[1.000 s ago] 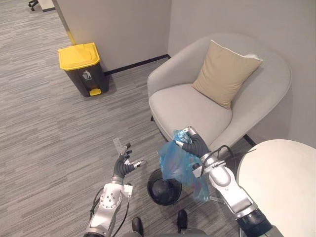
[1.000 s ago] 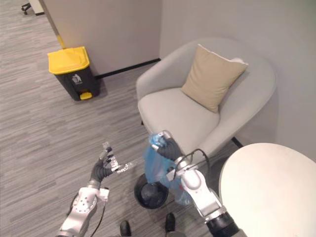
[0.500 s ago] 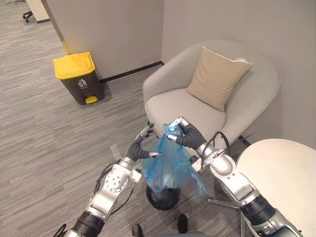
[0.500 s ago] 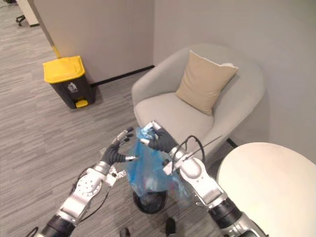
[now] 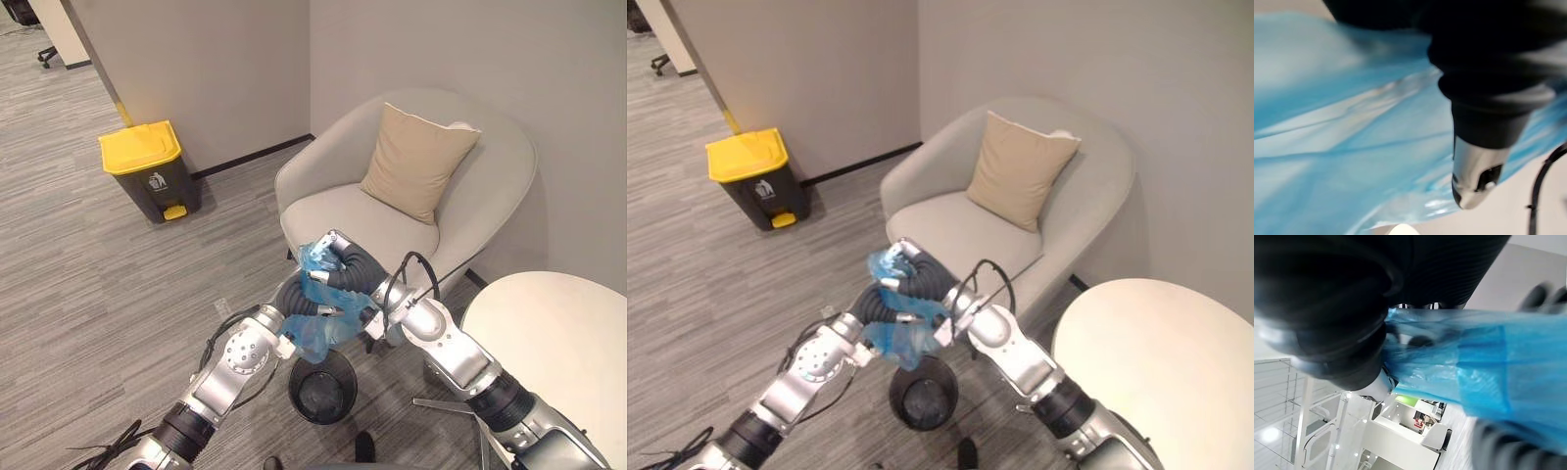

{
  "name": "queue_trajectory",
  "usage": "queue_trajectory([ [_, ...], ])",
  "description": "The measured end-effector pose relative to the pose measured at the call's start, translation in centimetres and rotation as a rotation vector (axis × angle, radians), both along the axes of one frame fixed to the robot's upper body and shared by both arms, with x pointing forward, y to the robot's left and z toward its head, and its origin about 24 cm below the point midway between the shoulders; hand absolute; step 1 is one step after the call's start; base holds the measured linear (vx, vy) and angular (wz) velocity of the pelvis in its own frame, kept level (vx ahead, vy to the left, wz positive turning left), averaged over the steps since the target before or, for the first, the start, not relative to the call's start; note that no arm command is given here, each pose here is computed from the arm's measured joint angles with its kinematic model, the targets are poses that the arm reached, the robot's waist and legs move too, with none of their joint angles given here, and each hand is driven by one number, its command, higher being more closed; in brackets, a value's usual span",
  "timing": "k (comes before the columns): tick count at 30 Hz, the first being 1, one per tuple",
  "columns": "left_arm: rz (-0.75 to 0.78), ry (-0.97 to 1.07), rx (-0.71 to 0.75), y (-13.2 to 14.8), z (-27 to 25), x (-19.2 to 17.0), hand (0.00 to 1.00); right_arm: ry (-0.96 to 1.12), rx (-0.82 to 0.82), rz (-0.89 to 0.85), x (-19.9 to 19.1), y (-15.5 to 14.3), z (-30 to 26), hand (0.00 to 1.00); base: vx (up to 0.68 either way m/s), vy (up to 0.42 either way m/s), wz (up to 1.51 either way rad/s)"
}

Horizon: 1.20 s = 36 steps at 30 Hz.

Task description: Gather rubbish on tea table into small bin, then transfer packed bag to large trash can.

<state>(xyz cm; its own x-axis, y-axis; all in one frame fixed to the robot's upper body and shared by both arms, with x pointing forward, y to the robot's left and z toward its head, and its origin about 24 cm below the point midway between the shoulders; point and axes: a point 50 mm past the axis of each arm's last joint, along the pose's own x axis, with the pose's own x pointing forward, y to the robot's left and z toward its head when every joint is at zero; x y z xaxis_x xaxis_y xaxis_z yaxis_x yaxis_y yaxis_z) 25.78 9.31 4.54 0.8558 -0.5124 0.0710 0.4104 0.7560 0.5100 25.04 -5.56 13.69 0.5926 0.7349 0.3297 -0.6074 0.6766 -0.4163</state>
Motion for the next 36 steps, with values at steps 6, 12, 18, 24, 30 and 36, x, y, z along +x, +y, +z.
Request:
queue_trajectory([
  [6,0.016,0.052,0.049,-0.4,-1.6,0.5,0.0,0.024,0.002,0.016,0.6,1.2,0.1,1.0,-0.01,-0.008,-0.02],
  [12,0.03,0.111,0.09,-0.8,-3.4,0.4,0.0,0.053,0.003,0.028,0.4,1.9,-0.2,1.0,-0.01,-0.013,-0.02],
  [18,0.066,0.186,0.168,-0.8,-5.8,0.1,1.0,0.104,-0.005,0.012,0.9,2.1,-1.0,1.0,-0.01,-0.021,-0.04],
  [24,0.07,0.225,0.224,-0.5,-7.1,-0.2,1.0,0.12,0.031,0.027,0.8,2.6,-0.8,1.0,0.0,-0.017,-0.03],
  [30,0.092,0.242,0.212,-0.5,-7.5,-0.3,1.0,0.121,0.037,0.04,0.7,2.8,-0.7,1.0,0.0,-0.01,-0.04],
  [36,0.129,0.274,0.096,-0.6,-7.1,-0.3,1.0,0.156,0.08,0.046,0.3,3.0,-1.2,0.0,0.0,0.0,0.0],
])
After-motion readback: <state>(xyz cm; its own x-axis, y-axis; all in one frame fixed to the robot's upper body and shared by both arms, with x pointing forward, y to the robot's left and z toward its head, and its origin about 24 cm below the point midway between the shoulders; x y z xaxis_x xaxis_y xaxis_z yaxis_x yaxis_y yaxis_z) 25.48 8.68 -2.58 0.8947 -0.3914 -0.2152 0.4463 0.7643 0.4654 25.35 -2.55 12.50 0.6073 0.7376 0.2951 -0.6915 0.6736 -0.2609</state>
